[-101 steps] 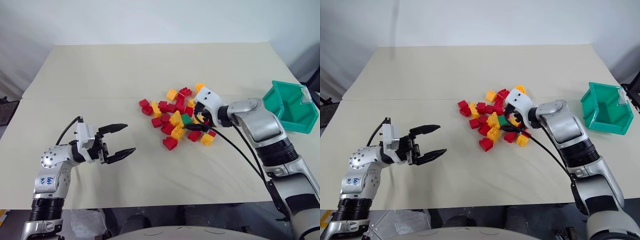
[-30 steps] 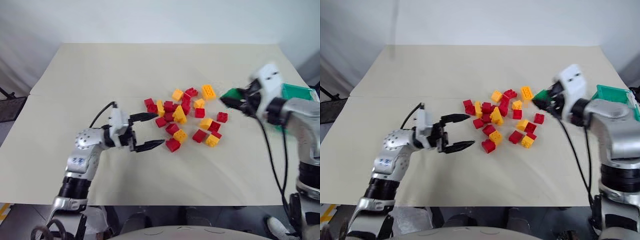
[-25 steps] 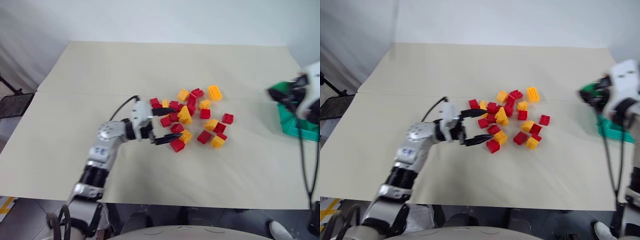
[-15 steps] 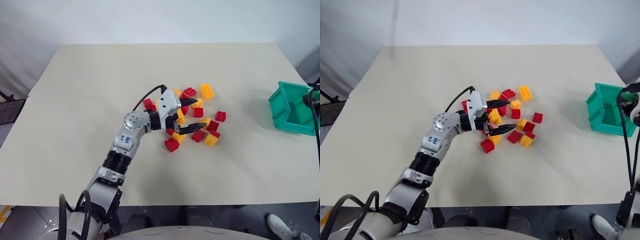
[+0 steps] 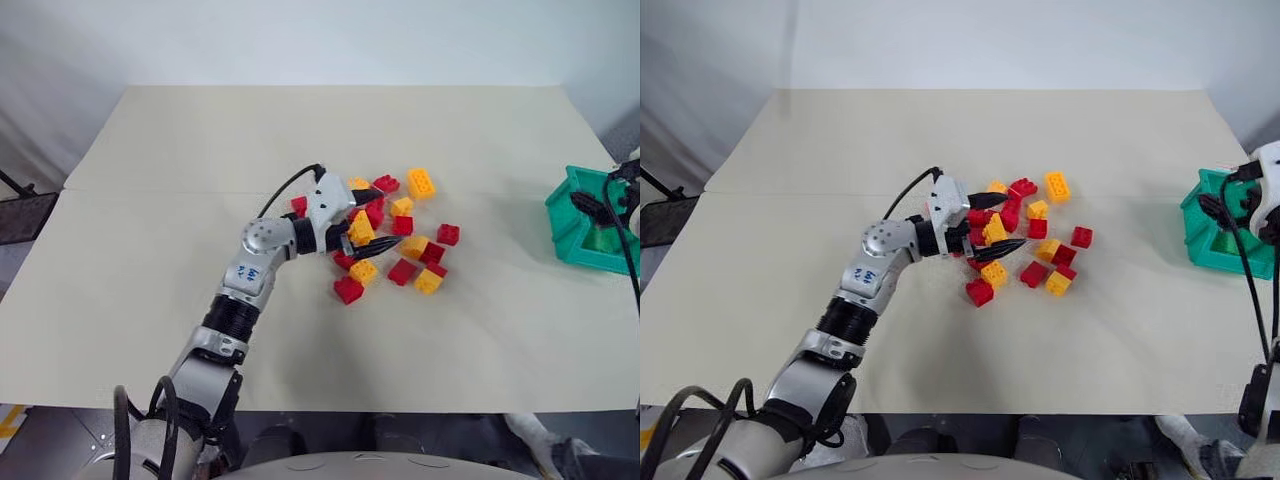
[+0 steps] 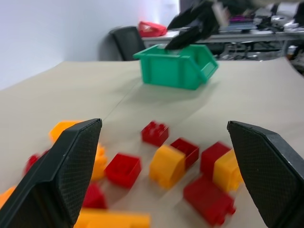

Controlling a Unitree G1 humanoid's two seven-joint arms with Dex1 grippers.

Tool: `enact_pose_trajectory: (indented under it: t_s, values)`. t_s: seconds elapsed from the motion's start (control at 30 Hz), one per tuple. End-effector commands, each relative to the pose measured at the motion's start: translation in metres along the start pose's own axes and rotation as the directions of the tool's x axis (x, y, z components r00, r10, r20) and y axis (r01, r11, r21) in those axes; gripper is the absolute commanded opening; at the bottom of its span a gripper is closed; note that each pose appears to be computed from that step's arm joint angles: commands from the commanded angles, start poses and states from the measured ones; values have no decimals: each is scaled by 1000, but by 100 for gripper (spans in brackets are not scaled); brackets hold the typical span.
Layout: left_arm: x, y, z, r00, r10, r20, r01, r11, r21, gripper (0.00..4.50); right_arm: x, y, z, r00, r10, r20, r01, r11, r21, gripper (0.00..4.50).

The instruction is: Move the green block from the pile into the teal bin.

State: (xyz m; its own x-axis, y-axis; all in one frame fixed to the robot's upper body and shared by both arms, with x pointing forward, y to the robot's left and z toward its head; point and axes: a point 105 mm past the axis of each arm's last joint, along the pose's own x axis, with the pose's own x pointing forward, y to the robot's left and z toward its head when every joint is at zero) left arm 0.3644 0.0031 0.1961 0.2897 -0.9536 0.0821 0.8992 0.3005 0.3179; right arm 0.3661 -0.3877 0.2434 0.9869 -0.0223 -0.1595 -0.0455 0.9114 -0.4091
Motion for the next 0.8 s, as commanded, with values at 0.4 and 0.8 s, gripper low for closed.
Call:
enact_pose_trajectory:
  t_s: [0.4,0.8]
  values:
    - [-110,14,9,994,92,-53,-98,989,-112,450,-61,97,25,797,591,120,-569,803,-177,447]
    - [-223,-5,0,955,200,-221,-220,973,-71,450,-69,115,-27,656,752,66,-736,656,-167,447]
